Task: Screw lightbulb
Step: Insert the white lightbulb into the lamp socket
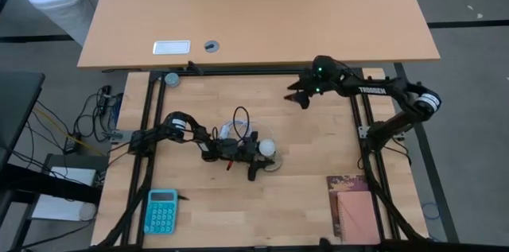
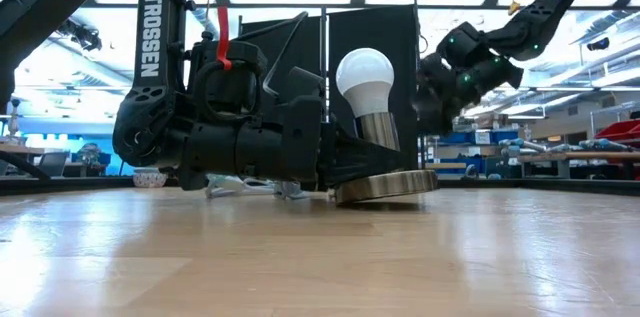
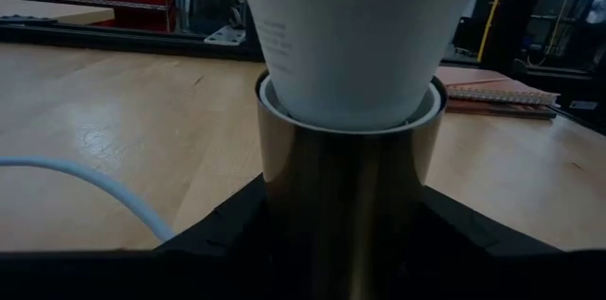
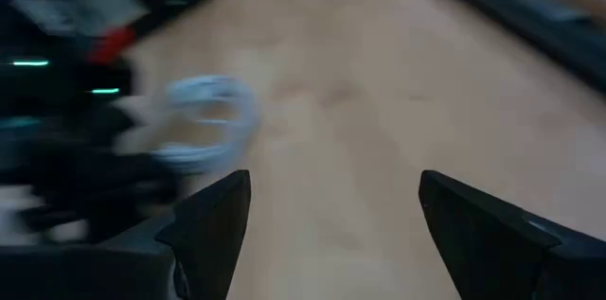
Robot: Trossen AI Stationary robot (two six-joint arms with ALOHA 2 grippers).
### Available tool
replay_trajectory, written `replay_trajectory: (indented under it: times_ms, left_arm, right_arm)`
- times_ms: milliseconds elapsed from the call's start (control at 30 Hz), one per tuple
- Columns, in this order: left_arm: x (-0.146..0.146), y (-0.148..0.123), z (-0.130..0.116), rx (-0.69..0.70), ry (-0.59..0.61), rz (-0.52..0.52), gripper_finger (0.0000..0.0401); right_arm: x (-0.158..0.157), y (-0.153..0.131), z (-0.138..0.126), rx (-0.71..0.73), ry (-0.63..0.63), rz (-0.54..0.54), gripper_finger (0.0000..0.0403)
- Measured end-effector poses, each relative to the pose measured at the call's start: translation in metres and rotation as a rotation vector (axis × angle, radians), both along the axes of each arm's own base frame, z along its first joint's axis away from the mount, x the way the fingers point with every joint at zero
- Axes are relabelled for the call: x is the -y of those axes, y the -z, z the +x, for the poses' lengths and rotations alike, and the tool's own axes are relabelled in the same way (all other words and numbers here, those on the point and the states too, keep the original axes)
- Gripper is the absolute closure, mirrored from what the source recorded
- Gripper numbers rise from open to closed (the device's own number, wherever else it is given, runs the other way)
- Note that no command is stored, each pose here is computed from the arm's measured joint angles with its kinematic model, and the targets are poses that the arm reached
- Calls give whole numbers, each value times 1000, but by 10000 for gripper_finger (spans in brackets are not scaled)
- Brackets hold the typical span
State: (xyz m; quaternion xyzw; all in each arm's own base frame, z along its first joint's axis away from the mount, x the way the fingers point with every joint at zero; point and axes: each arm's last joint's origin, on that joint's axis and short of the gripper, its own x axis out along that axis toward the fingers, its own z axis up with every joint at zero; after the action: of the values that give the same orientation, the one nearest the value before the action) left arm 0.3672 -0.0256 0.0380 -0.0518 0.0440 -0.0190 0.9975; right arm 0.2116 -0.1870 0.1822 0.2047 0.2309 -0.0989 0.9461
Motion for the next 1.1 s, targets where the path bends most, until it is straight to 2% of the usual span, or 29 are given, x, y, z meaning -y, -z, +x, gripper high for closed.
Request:
replay_trajectory:
  times_ms: [100,267,400,567,733,900,1100]
  left_arm:
    - [0,0,0,0,0,0,203]
    - [0,0,0,0,3,4,203]
    - [1,0,0,0,42,9,203]
    - [2,0,0,2,102,24,203]
    - [3,0,-1,3,145,37,203]
    - [4,-1,-1,18,175,37,203]
    - [5,-3,-1,37,199,35,203]
  right_arm:
    - [-18,-4,7,21,-128,69,95]
    - [-59,1,17,-109,-285,102,95]
    - [-93,1,33,-135,-391,84,95]
    - [-134,-7,54,-71,-481,-13,95]
    - [-166,-7,60,-88,-503,-89,95]
    - [-188,-9,63,-77,-509,-101,95]
    - [-209,-10,68,-38,-471,-181,95]
